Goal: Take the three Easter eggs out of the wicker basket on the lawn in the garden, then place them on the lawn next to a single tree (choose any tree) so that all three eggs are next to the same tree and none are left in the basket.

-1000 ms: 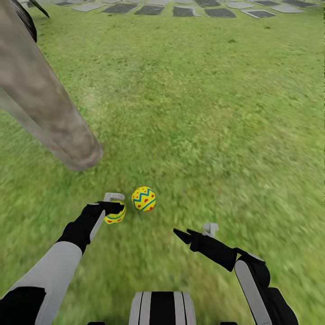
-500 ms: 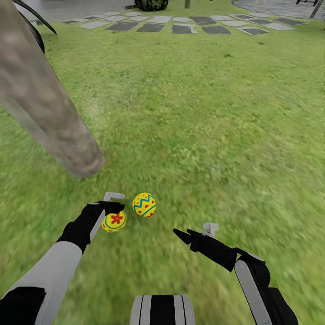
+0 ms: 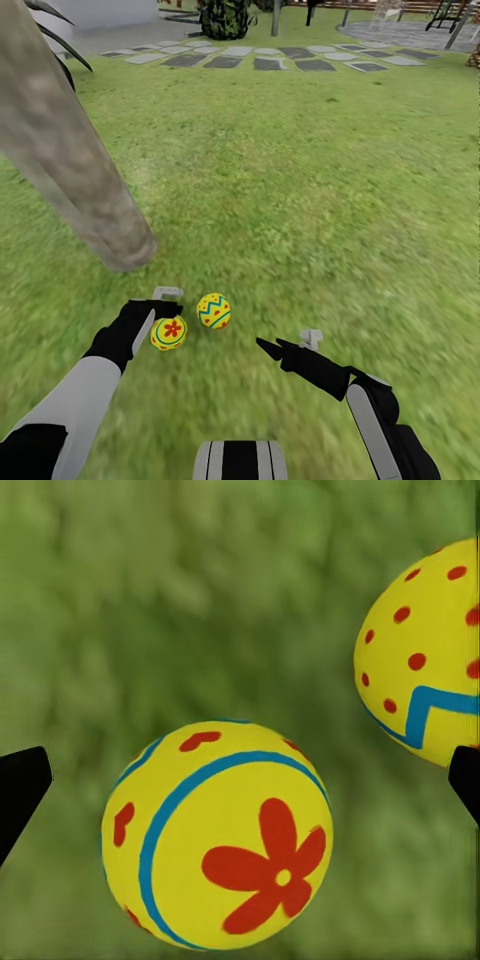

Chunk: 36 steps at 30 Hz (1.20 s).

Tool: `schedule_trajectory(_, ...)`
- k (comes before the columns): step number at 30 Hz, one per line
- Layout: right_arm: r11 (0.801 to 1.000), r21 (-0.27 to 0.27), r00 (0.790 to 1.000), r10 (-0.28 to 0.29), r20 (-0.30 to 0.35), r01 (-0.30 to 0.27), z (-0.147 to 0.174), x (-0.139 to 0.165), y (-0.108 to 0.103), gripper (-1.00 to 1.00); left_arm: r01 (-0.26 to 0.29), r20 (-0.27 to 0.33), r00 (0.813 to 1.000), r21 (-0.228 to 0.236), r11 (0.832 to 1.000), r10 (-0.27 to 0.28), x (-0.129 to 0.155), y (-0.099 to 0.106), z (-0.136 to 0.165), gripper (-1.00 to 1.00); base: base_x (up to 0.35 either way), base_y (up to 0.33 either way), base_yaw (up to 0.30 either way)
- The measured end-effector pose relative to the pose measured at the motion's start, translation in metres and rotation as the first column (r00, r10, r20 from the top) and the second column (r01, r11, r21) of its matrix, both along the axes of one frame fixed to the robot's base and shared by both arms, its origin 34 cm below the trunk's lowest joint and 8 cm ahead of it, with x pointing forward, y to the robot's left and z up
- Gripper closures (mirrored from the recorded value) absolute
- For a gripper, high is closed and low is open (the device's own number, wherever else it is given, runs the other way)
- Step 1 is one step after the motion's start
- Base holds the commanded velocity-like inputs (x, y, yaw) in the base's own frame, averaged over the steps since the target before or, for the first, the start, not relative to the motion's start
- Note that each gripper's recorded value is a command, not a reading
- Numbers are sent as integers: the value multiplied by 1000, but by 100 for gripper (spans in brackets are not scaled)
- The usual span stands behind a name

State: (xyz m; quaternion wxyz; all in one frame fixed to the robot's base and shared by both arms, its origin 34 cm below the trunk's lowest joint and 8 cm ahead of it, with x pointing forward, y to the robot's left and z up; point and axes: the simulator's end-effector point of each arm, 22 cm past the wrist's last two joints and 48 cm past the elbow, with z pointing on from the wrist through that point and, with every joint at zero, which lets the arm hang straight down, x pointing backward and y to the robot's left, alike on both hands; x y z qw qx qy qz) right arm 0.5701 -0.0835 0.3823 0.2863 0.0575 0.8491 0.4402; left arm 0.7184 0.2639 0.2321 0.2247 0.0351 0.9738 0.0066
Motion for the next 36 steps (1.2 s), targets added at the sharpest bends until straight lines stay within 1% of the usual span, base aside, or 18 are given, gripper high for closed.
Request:
schedule_trajectory(20, 1000, 1, 997, 0, 80, 0, 42, 8, 0, -100, -4, 77, 997, 2, 1000, 4, 19, 1, 55, -100, -133, 0, 0)
schedule_trajectory(36, 1000, 1, 989, -3, 145, 3, 76, 12, 0, -100, -5, 142, 990, 3, 1000, 4, 32, 2, 99, -100, -177, 0, 0)
